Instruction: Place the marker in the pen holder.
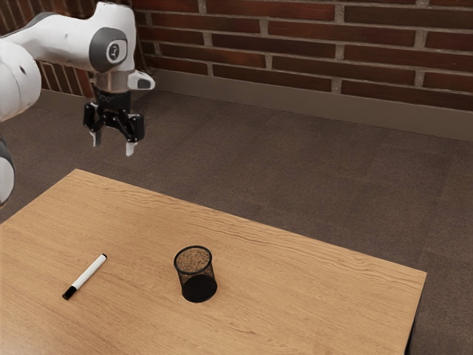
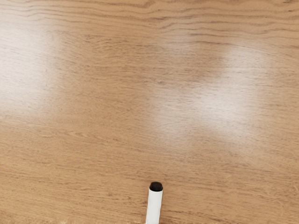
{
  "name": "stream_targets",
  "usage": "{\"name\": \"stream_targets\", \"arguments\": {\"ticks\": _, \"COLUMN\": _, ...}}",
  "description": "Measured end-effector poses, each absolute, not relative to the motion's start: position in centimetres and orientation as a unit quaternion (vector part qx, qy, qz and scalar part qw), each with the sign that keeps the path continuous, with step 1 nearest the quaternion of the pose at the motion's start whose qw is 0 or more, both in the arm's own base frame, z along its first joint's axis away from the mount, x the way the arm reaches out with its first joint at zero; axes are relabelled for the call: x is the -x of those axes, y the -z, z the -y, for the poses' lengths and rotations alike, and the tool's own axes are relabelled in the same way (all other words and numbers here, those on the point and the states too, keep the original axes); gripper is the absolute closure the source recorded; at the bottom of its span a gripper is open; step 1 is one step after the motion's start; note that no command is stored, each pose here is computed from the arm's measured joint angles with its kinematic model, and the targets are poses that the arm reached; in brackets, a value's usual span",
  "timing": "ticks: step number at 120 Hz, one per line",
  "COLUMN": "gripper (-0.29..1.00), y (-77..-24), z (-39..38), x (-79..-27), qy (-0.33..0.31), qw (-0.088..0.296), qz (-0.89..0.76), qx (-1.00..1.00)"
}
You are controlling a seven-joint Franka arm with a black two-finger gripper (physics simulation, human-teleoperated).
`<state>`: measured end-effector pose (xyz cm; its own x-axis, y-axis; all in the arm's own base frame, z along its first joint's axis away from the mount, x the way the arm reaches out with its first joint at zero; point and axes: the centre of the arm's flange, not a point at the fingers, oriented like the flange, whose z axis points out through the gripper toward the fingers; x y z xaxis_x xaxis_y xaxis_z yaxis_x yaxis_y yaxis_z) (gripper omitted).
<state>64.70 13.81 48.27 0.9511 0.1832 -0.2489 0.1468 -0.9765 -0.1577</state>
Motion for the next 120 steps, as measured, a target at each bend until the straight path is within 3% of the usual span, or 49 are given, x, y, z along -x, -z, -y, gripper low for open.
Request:
{"name": "stream_targets", "arguments": {"ticks": 21, "gripper": 0.00, "y": -39.0, "z": -14.2, "x": -60.2, "qy": -0.184, "qw": 0.048, "qz": 0.061, "qx": 0.980}}
{"name": "stream_targets", "arguments": {"ticks": 54, "gripper": 0.00, "y": -29.3, "z": -17.5, "x": -51.2, "qy": -0.158, "qw": 0.027, "qz": 0.019, "qx": 0.987}}
{"name": "stream_targets", "arguments": {"ticks": 74, "gripper": 0.00, "y": -29.3, "z": -17.5, "x": -50.6, "qy": -0.118, "qw": 0.033, "qz": -0.016, "qx": 0.992}}
{"name": "stream_targets", "arguments": {"ticks": 120, "gripper": 0.00, "y": -24.3, "z": -15.5, "x": -44.4, "qy": -0.169, "qw": -0.007, "qz": -0.046, "qx": 0.984}}
